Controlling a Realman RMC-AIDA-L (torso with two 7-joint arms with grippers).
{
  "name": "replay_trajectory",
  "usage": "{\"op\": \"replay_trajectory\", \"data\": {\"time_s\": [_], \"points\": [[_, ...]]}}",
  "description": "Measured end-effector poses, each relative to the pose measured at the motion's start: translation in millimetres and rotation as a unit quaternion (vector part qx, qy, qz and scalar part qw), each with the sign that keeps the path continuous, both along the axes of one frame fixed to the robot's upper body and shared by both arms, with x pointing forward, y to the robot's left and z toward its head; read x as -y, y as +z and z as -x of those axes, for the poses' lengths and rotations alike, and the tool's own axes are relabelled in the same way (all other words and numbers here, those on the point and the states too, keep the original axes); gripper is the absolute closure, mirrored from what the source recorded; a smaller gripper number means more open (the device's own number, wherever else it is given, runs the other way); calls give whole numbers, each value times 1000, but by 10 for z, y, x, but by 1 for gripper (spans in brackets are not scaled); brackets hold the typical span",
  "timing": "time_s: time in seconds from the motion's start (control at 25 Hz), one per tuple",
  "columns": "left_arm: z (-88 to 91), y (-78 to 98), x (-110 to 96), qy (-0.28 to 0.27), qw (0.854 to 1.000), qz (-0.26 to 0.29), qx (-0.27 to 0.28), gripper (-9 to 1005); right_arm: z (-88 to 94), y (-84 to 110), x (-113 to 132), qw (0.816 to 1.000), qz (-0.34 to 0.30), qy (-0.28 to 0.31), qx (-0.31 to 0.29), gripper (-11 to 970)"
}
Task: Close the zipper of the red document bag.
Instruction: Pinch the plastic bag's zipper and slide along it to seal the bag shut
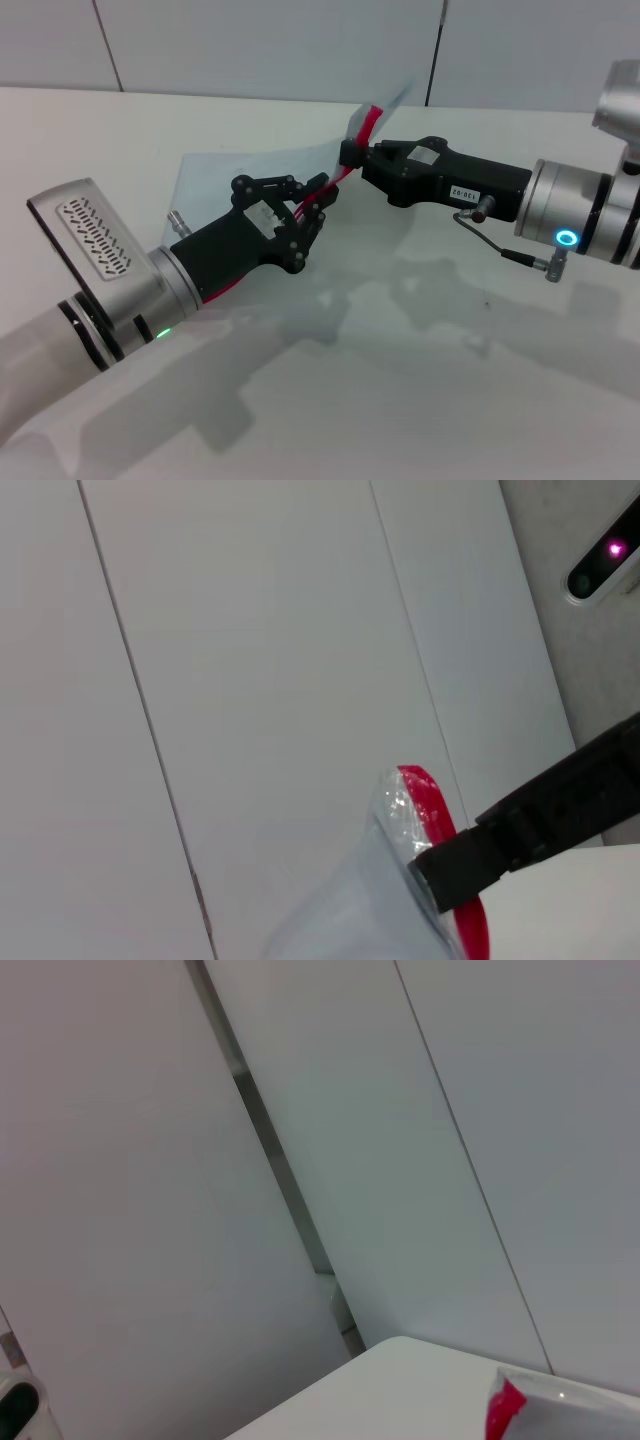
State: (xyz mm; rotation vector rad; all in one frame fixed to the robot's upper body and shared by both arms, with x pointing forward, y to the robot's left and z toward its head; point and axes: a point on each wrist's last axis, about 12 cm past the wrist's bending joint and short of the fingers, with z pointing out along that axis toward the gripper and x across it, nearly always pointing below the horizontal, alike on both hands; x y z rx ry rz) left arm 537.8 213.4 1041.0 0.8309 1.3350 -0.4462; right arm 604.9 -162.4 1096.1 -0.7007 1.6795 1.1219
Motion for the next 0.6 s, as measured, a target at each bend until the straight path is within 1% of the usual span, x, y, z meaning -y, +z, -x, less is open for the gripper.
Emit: {"op": "replay_trajectory", "data": {"time_s": [0.2,0.28,0.6], "points": [[0,0,-3,2,1000,1,0,866,0,0,0,1000,0,0,0,948],[0,-1,-6,5,1000,2,1,907,-1,-1,1,1000,0,0,0,948],[3,-4,-10,8,1000,3,1,911,-8,-17,59,1000,1,-14,2,947]]}}
